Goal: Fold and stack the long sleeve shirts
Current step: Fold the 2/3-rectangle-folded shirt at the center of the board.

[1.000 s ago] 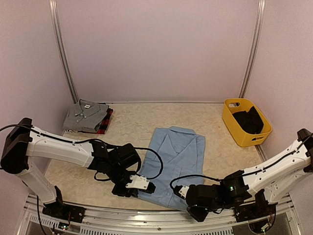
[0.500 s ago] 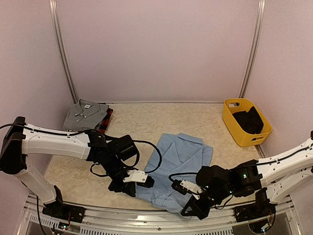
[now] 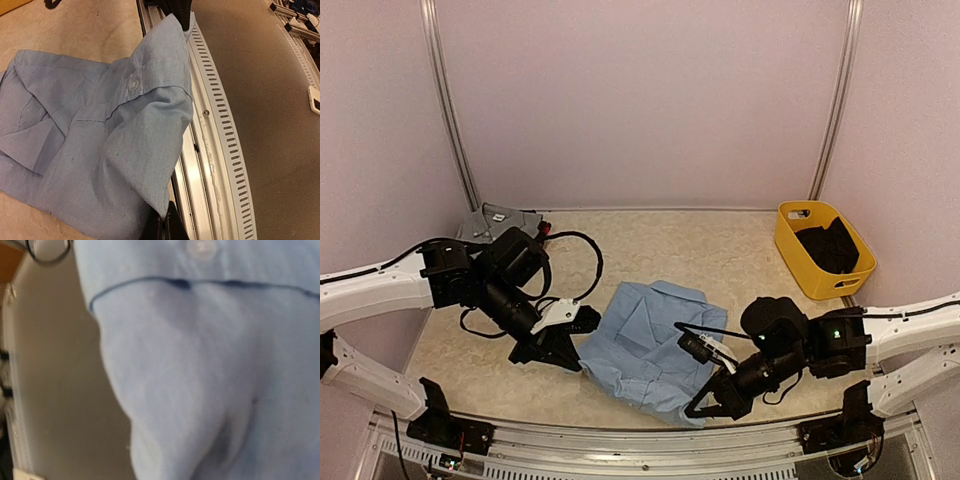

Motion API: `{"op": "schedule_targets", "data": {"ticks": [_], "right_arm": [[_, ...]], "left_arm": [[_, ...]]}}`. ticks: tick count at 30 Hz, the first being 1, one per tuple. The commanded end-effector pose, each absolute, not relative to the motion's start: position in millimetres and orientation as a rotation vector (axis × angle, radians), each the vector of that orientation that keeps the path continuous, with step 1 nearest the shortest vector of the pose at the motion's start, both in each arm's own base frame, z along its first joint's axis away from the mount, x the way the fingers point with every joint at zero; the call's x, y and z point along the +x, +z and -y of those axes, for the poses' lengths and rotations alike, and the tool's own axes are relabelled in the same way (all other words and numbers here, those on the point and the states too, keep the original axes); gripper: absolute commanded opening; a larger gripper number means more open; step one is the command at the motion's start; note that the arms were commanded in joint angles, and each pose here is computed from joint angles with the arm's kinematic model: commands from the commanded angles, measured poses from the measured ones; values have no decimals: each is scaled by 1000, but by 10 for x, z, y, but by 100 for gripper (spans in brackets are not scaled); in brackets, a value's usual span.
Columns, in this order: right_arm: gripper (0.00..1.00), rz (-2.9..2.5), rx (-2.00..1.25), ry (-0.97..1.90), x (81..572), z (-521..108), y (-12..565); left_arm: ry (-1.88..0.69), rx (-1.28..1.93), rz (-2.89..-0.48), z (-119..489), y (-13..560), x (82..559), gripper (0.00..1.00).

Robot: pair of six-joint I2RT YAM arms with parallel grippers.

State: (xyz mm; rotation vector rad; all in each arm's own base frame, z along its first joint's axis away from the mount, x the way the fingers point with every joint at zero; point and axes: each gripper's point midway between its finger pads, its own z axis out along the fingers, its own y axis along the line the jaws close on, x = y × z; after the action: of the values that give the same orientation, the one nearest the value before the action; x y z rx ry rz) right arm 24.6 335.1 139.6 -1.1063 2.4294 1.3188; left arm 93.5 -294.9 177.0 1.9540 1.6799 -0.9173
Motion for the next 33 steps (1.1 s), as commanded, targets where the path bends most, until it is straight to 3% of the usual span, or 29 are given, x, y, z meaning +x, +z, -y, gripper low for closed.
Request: {"op": "schedule_targets", "data": {"ticks": [1,10,19,33], "right_arm": [[0,-2349,-942,1421,504,-3319,1759],[0,-2420,-735,1412,1057,-3167,1800],[0,-2413,-565,1459,1510,-2976,1839],[0,-2403,-770,1640,983,-3214,1825]], "left_arm": [[-1057,1878,-1710,2983,1964,1022,0],[-1258,1747,-1952,3124,1742,1534,0],[-1317,1669,-2006,3272,1785,2029,0],[-1281,1748,-1895,3077,1807,1619,0]]}}
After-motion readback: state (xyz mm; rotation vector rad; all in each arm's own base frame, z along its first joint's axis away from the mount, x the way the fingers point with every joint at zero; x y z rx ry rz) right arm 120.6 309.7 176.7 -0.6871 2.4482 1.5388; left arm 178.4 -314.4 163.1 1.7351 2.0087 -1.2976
